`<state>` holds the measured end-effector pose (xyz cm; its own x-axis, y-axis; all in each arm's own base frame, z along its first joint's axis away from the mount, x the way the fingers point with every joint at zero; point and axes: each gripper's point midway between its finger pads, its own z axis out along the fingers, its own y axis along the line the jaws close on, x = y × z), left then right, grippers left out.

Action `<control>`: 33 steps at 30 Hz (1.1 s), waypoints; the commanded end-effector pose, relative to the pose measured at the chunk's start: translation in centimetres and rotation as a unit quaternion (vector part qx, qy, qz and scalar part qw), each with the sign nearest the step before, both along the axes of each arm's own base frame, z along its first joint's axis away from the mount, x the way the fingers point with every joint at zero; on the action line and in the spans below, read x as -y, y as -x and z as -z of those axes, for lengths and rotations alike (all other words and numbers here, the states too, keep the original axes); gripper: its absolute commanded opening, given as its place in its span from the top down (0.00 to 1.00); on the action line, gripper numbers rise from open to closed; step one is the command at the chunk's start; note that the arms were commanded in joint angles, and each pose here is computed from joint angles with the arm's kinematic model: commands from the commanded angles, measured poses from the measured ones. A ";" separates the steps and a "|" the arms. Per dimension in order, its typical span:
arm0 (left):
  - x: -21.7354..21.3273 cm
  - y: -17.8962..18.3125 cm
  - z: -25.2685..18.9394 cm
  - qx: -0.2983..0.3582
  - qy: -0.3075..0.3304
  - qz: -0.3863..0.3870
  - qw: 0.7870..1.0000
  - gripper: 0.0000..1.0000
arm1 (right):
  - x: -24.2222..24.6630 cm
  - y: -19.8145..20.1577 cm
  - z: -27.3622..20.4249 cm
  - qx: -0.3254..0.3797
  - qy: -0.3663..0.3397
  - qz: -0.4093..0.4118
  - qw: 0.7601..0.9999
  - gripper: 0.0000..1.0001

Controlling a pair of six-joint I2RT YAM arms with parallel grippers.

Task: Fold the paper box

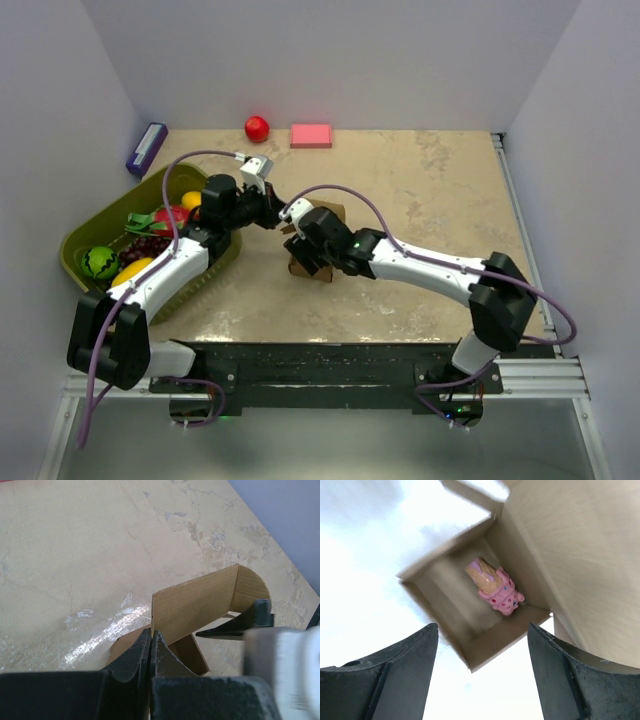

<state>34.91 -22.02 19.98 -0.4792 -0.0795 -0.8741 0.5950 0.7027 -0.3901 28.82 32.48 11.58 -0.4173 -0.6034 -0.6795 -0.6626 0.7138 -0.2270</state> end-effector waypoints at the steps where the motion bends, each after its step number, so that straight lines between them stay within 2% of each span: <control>1: 0.3 -0.4 -2.8 0.039 0.014 0.007 0.999 1.00 | -1.1 1.5 -7.1 0.028 -0.114 -0.015 0.993 0.25; 5: 0.3 -0.4 -2.8 0.040 0.013 0.007 0.999 1.00 | 0.7 1.1 -11.2 0.050 -0.195 0.029 0.979 0.15; 9: 0.3 -0.4 -2.8 0.042 0.011 0.007 0.999 1.00 | 3.8 -0.4 -12.5 0.059 -0.256 0.069 0.962 0.14; 16: 0.2 -0.5 -3.0 0.044 0.010 0.003 0.999 1.00 | 7.5 -0.8 -7.9 0.047 -0.218 0.111 0.969 0.14; 24: 0.2 -0.4 -2.9 0.043 0.010 0.004 0.999 1.00 | 7.1 -2.0 -6.0 0.070 -0.227 0.112 0.965 0.16; 28: 0.2 -0.4 -3.0 0.044 0.010 0.005 0.999 1.00 | 6.4 -2.8 -5.3 0.080 -0.218 0.099 0.967 0.21; 33: 0.4 -0.2 -3.3 0.050 0.015 0.014 0.999 1.00 | 5.5 -3.7 -4.6 0.083 -0.209 0.085 0.971 0.43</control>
